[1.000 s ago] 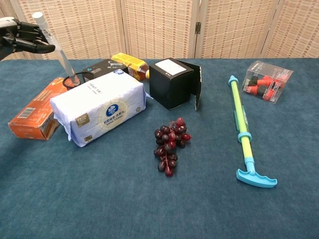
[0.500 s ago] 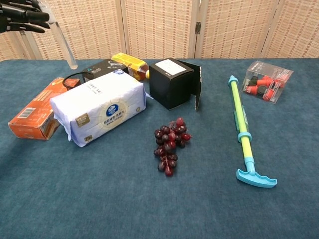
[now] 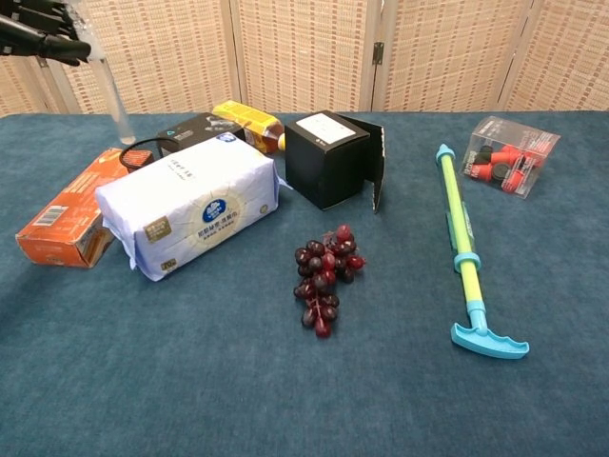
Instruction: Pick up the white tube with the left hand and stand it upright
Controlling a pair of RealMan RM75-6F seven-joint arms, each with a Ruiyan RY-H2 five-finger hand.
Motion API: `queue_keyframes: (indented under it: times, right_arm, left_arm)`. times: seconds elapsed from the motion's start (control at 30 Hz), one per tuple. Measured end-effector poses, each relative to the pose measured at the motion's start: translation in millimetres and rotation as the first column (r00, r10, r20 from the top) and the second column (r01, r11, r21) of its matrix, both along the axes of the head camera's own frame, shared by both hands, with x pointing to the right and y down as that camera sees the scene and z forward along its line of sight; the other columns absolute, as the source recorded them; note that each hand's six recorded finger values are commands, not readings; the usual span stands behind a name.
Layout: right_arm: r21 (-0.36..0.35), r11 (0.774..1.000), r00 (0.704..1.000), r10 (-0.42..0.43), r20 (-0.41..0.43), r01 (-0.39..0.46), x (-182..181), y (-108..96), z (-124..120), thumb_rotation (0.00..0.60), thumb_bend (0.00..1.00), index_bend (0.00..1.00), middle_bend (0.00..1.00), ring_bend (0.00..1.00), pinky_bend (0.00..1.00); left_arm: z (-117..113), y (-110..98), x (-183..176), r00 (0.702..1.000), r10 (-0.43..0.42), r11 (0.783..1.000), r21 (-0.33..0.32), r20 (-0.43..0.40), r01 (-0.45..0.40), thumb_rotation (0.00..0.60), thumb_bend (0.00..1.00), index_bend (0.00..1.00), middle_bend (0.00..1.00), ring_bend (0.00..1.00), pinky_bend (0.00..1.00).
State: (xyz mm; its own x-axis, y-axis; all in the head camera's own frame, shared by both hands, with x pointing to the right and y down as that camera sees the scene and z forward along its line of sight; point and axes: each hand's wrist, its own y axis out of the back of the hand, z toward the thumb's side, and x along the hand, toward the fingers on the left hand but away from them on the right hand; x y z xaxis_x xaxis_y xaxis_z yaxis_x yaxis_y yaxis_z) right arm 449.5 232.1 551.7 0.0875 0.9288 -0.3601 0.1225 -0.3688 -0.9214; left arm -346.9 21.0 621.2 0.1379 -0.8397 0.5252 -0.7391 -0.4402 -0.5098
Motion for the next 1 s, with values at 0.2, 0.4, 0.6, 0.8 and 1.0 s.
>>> queue_keyframes:
  times: [0.2, 0.4, 0.6, 0.8, 1.0]
  right_arm:
    - [0.002, 1.0, 1.0, 0.004, 0.002, -0.004, 1.1, 1.4, -0.5, 0.6, 0.18, 0.26, 0.36, 0.26, 0.3]
    - [0.004, 1.0, 1.0, 0.009, 0.002, -0.009, 2.3, 2.1, -1.2, 0.6, 0.18, 0.26, 0.36, 0.26, 0.3]
    - [0.004, 1.0, 1.0, 0.01, -0.002, -0.01, 2.4, 1.7, -1.6, 0.6, 0.18, 0.26, 0.36, 0.26, 0.3]
    - [0.001, 1.0, 1.0, 0.009, -0.003, -0.009, 1.4, 1.4, -0.8, 0.6, 0.18, 0.26, 0.36, 0.26, 0.3]
    - [0.001, 1.0, 1.0, 0.01, -0.003, -0.01, 1.6, 2.1, -1.2, 0.6, 0.18, 0.26, 0.36, 0.26, 0.3]
  left_arm:
    - [-7.1, -3.4, -11.3, 0.978, 0.022, 0.996, 0.081, 0.209, -0.04, 0.6, 0.51, 0.65, 0.45, 0.33, 0.21]
    - [-8.7, -3.7, -4.7, 0.995, -0.037, 0.998, 0.058, 0.097, 0.031, 0.6, 0.51, 0.65, 0.45, 0.34, 0.21]
    - [-6.9, -4.4, 6.7, 0.965, -0.167, 0.985, -0.068, -0.2, 0.157, 0.6, 0.51, 0.65, 0.45, 0.34, 0.21]
    - [-5.5, -2.8, 16.8, 0.885, -0.252, 0.96, -0.219, -0.392, 0.176, 0.6, 0.51, 0.65, 0.45, 0.34, 0.21]
    - [-2.3, -4.5, 4.9, 0.939, -0.176, 0.979, -0.152, -0.296, 0.136, 0.6, 0.51, 0.65, 0.45, 0.33, 0.2]
